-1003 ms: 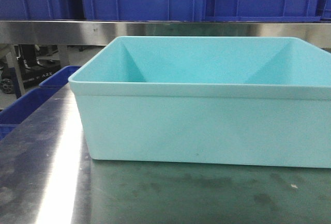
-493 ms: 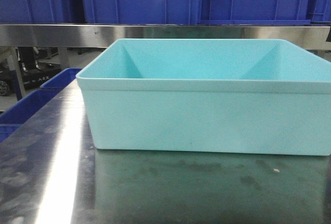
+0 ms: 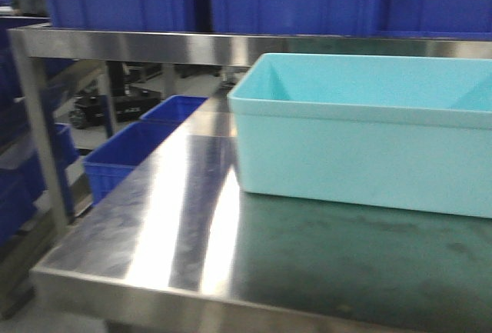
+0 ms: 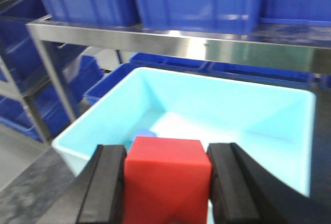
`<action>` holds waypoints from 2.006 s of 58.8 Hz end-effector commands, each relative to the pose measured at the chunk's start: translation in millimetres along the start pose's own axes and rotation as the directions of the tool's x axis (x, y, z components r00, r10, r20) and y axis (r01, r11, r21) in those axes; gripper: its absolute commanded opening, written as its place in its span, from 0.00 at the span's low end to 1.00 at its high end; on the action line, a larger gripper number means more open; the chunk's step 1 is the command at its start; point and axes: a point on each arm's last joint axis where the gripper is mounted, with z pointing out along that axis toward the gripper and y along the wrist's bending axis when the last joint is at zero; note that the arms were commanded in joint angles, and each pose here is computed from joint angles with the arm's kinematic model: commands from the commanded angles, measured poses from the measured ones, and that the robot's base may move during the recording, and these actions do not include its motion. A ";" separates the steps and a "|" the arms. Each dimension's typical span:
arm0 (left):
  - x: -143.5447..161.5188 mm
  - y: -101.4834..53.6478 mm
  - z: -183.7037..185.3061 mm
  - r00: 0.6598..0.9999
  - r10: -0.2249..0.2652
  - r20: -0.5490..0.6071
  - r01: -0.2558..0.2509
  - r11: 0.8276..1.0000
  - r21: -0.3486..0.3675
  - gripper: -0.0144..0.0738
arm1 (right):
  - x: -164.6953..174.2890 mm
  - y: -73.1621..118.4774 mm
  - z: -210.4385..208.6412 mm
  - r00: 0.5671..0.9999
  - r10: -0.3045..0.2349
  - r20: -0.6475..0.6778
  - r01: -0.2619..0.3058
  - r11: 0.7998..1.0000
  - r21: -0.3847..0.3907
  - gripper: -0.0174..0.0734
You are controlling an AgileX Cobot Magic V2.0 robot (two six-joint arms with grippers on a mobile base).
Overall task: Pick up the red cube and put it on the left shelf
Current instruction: 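Drive the base away from the table holding the red cube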
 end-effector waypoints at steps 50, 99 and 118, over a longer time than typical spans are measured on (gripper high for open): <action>-0.9 -0.3 -0.1 0.997 -0.004 0.079 0.004 1.000 0.006 0.28 | -16.8 1.7 -3.1 0.993 -0.014 0.113 0.015 1.000 -0.004 0.26; -0.9 -0.4 -0.1 0.997 -0.010 0.079 0.010 1.000 0.007 0.28 | -16.8 1.7 -3.1 0.993 -0.014 0.113 0.015 1.000 -0.004 0.26; -0.9 -0.4 -0.1 0.997 -0.010 0.079 0.010 1.000 0.007 0.28 | -16.8 1.7 -3.1 0.993 -0.014 0.113 0.015 1.000 -0.004 0.26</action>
